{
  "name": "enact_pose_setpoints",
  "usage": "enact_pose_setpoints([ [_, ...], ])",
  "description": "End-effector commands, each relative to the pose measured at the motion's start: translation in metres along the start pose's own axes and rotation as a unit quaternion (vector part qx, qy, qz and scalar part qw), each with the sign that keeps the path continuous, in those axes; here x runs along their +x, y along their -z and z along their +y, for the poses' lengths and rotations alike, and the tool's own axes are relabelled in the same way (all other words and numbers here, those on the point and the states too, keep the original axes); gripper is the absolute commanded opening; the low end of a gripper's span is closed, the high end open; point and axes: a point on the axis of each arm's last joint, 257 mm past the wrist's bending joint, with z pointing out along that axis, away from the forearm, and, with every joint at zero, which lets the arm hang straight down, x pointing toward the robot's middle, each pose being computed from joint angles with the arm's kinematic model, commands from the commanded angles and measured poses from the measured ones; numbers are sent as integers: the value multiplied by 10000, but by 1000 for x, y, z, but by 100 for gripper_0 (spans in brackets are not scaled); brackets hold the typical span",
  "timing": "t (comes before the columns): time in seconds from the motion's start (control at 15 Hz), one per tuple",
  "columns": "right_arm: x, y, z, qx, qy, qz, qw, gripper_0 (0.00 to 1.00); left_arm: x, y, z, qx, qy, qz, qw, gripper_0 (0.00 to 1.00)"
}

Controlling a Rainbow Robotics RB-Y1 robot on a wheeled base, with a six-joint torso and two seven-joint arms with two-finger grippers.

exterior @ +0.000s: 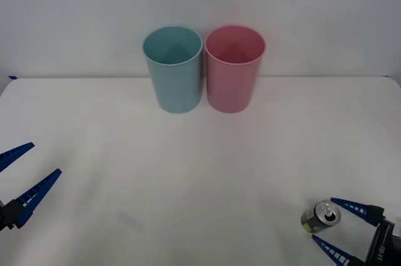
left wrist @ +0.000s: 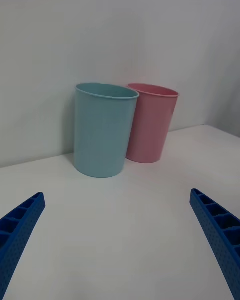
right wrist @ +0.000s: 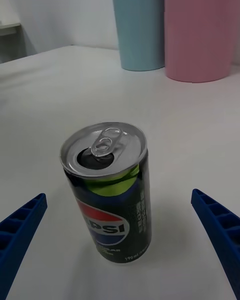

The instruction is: Grasp the object on the table and drop it into the matching bin: aluminum can to the light blue bin, PET bottle to the pink bin.

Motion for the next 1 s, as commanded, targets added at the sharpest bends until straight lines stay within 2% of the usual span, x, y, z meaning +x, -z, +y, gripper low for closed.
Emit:
enact_pose_setpoints([
  [0.07,1,-13,3,3,16,-46,10000,100,0,0,0,0,0,0,10000,100],
  [0.8,2,-32,2,76,21,-94,9999,100,0,0,0,0,0,0,10000,100],
  [0.87,1,-31,1,82,29,-89,9999,92,0,0,0,0,0,0,10000,100],
  [0.93,1,-32,1,83,24,-95,9999,27,0,0,0,0,0,0,10000,100],
  [1.0,2,-32,2,76,29,-94,9999,5,0,0,0,0,0,0,10000,100],
])
